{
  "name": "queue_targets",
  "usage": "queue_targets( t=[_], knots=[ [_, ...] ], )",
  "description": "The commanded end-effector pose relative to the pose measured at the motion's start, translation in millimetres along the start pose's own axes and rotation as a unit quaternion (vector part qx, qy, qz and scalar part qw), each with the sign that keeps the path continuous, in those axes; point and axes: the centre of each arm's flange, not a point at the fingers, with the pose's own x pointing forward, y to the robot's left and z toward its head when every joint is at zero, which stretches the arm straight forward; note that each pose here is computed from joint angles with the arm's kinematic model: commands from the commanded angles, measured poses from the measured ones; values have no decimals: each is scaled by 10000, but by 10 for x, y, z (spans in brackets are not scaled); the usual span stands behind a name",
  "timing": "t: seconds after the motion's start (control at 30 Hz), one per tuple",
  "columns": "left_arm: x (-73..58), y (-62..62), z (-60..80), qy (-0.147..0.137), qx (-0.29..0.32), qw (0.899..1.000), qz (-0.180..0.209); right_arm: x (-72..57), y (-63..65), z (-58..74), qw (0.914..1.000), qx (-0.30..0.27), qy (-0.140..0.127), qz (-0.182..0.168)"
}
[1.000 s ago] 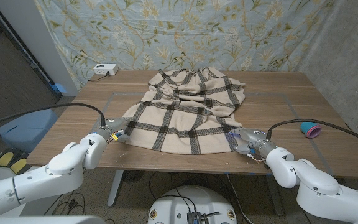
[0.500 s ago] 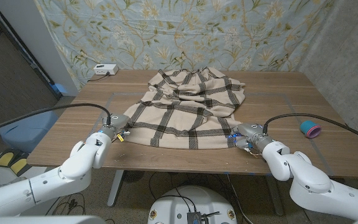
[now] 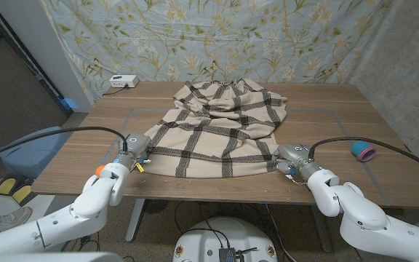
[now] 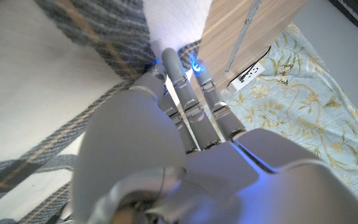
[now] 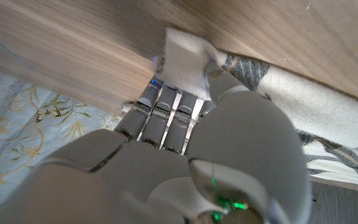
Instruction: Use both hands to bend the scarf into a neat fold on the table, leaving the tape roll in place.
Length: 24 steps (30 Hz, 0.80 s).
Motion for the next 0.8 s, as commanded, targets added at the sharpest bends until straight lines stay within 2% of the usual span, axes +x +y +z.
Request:
queue_targets(
  t=[0.03,0.17,0.3,0.43,0.53,0.6,0.8],
  knots=[
    [-101,240,-28,144,-228,9996,-14,-41,1,-30,9993,170,-26,-341],
    [-189,332,-72,230,-629,9968,-441,-40,8,-13,9993,168,-54,-342],
    [-267,448,-127,257,-957,9925,-711,-41,9,-3,9992,155,-67,-353],
    [-293,539,-169,229,-1103,9855,-1267,-42,-12,4,9990,173,-92,-394],
    [-285,554,-122,270,-708,9837,-1630,-40,-37,1,9985,291,-112,-454],
    [-261,519,-67,305,-337,9824,-1814,-46,-71,1,9974,425,-147,-563],
    [-161,378,23,591,565,9784,-1897,-63,-217,45,9942,469,-277,-931]
  ],
)
